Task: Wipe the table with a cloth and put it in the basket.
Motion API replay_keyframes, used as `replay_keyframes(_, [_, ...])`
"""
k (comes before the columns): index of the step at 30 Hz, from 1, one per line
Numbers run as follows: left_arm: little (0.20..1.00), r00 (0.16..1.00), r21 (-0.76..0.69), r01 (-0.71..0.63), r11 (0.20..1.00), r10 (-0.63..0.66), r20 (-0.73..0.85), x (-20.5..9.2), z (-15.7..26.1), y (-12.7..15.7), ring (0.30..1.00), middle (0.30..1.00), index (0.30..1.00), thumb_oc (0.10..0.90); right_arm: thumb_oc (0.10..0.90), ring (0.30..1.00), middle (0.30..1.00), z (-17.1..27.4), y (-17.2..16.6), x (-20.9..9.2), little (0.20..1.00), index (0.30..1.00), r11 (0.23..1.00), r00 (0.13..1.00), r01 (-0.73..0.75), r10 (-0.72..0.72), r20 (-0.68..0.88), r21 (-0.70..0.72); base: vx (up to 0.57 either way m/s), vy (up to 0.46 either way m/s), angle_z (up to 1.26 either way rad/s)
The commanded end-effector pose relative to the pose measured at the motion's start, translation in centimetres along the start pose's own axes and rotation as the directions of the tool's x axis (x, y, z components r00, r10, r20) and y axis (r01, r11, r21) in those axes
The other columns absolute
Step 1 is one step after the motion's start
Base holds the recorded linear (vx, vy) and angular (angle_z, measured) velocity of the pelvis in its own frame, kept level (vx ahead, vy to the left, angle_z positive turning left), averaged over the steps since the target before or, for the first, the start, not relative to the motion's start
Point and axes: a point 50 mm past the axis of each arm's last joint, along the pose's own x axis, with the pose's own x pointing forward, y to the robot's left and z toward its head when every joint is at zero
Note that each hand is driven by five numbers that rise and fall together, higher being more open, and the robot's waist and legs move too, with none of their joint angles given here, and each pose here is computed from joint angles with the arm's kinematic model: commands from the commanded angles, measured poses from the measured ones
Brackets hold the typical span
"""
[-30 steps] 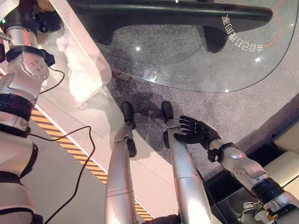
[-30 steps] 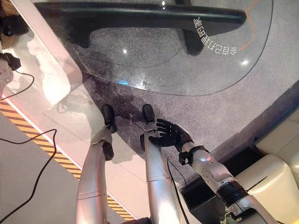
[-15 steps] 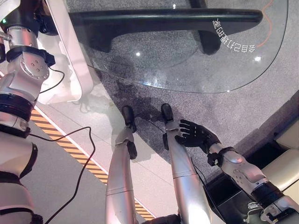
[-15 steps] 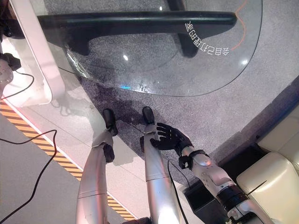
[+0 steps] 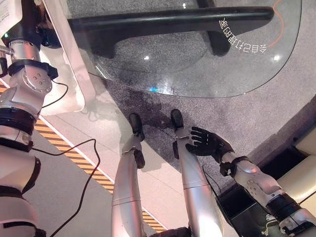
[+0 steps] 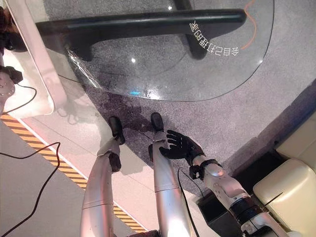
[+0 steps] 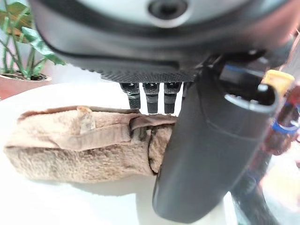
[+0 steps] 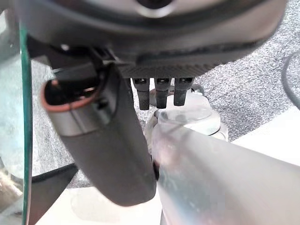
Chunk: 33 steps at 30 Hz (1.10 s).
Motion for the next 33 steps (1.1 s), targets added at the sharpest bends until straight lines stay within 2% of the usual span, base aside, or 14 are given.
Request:
replay_keyframes(1, [0.9,0.975,-0.085,-0.186,0.979,0.195,0.111,1.7,1.9,4.7,0.9,0.9,0.9,0.8,0.8,0.9,0.9,-2.4,0.1,-2.3,0.9,0.9,0.999,0.997,-0.016,0.018,-0.076,0.03,0.01,-0.058,-0.12])
replay_keyframes(15, [0.9,0.972,-0.106,-0.163,0.981,0.178,0.156,1.1,2.3,3.7,0.9,0.9,0.9,0.8,0.8,0.9,0.9,-1.6,-0.5,-2.4,0.9,0.9,1.0,0.998,0.001,0.001,-0.066,0.03,0.01,-0.058,-0.11])
replay_keyframes(33, [0.9,0.974,-0.148,-0.219,0.965,0.226,0.033,-0.3,-0.2,3.5,0.9,0.9,0.9,0.8,0.8,0.9,0.9,-2.1,-0.8,-3.0,0.9,0.9,1.0,0.997,0.003,-0.003,-0.078,-0.002,0.0,-0.017,-0.09])
